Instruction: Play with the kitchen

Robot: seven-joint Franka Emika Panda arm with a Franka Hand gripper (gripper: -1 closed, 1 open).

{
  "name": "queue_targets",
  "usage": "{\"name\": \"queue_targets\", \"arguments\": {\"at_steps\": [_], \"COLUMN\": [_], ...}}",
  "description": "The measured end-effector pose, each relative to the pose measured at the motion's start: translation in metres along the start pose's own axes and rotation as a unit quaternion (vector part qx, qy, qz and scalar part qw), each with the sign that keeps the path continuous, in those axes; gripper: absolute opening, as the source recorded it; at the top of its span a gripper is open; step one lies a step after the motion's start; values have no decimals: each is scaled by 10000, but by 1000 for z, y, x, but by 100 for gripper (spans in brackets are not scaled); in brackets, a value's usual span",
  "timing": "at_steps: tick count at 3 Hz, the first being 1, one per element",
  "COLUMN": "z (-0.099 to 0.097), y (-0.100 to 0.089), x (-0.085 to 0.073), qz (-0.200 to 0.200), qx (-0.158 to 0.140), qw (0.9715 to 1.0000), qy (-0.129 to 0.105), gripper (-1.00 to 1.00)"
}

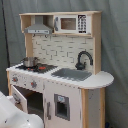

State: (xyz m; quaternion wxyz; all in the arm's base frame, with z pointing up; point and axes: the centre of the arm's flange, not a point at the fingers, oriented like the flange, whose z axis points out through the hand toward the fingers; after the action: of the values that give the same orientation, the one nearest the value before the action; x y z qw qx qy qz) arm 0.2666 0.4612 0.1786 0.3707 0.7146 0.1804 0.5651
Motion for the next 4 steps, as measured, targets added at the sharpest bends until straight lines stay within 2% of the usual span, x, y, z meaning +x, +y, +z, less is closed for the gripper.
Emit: {"name": "queue_targets", "arguments": {"at_steps": [2, 3, 4], "z": [68, 58, 48], "y": [20, 30, 43], "x": [5, -2, -15], "qz": [49, 212, 33], "qx": [128, 5, -130], "qw": [9996, 9997, 9999], "qy": [-230, -84, 22], "gripper": [100, 100, 100]}}
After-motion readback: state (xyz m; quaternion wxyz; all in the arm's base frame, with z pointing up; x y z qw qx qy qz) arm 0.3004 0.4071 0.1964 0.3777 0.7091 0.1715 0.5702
